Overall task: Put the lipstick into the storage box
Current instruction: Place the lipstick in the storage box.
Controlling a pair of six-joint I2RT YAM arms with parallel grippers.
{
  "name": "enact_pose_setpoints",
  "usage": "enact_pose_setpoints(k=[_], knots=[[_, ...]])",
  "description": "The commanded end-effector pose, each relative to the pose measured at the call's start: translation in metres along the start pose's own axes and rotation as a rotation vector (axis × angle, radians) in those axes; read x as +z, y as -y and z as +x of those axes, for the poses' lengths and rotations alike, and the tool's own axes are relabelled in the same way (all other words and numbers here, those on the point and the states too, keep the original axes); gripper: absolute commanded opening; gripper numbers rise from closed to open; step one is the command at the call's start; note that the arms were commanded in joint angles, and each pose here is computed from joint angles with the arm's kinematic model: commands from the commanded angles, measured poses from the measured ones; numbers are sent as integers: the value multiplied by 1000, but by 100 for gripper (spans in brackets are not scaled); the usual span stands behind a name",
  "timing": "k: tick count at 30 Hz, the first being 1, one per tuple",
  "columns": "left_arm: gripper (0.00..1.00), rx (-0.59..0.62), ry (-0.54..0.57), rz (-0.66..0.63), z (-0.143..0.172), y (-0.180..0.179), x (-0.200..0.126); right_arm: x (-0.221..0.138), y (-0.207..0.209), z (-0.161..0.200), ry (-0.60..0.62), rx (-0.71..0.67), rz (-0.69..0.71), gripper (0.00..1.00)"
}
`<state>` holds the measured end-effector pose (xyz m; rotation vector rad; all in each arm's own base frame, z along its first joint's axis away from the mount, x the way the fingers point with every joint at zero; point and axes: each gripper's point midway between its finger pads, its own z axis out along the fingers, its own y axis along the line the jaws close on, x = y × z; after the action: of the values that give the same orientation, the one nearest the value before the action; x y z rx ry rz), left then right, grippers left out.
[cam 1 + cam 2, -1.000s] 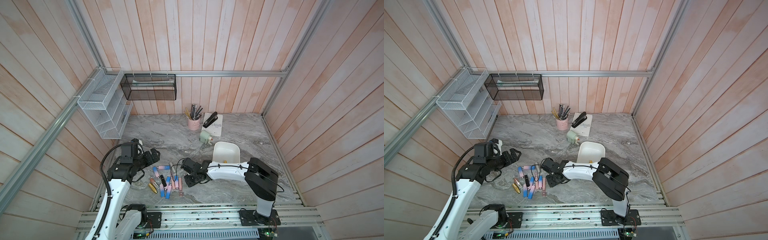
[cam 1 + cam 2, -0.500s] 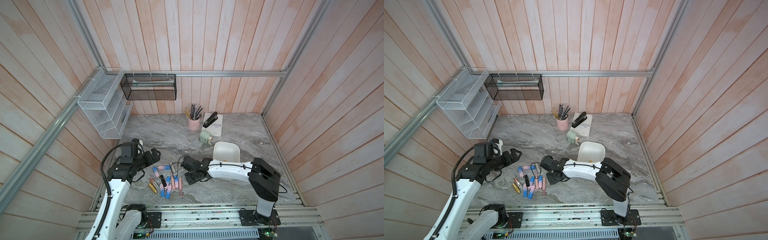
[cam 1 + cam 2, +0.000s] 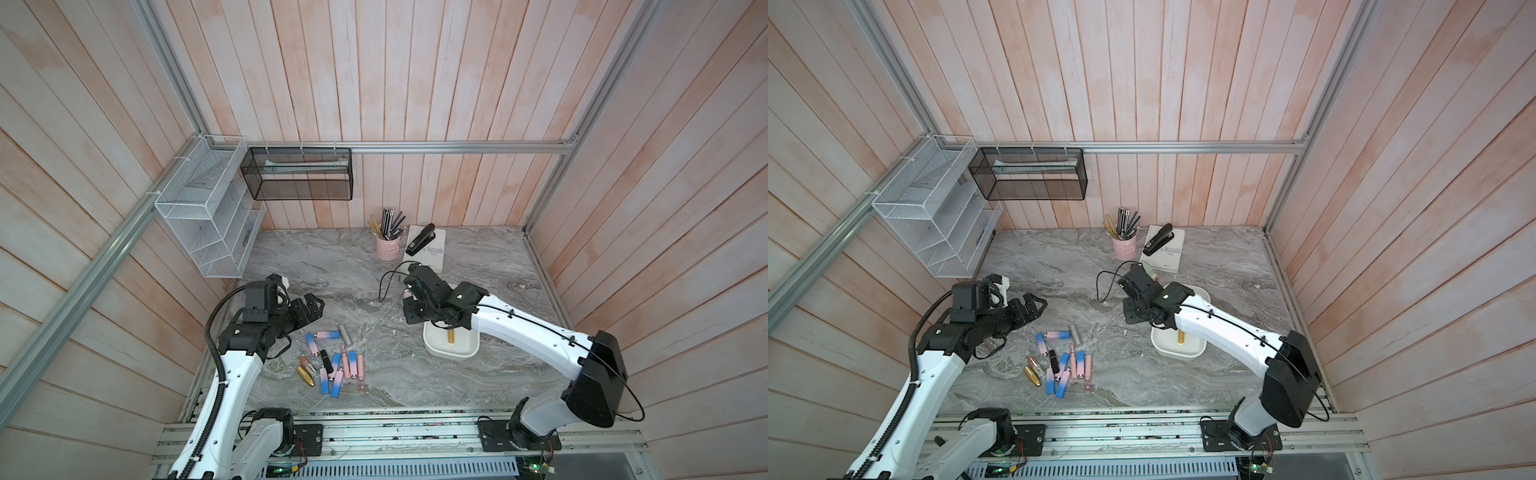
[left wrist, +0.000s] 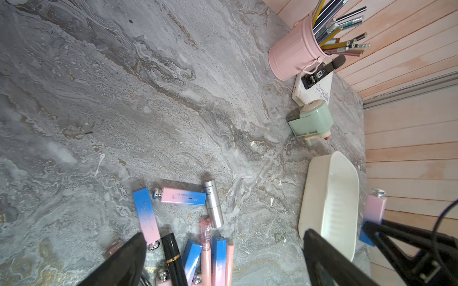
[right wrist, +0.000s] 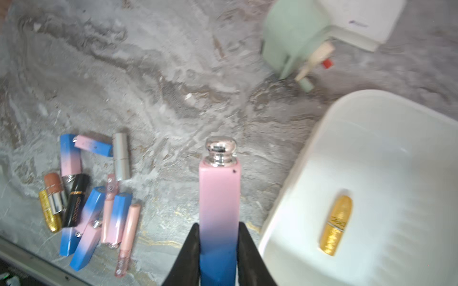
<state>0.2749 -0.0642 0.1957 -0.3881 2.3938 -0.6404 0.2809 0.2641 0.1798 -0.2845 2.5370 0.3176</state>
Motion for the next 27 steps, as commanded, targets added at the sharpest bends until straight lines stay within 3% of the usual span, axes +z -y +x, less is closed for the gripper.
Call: enact_pose_setpoints(k=[1, 9, 14, 22, 27], knots=[[100, -4, -43, 65, 5, 9, 6, -1, 46, 8, 2, 20, 94, 26], [100, 35, -83, 229, 13, 41, 2, 15, 105, 23, -11, 122, 145, 28], [100, 70, -110, 249, 18, 54, 4, 39, 122, 35, -45, 147, 161, 28], [100, 88, -126, 236, 21, 57, 5, 45, 121, 27, -59, 135, 158, 31], [100, 84, -152, 219, 28, 51, 11, 40, 102, 18, -73, 124, 74, 36]])
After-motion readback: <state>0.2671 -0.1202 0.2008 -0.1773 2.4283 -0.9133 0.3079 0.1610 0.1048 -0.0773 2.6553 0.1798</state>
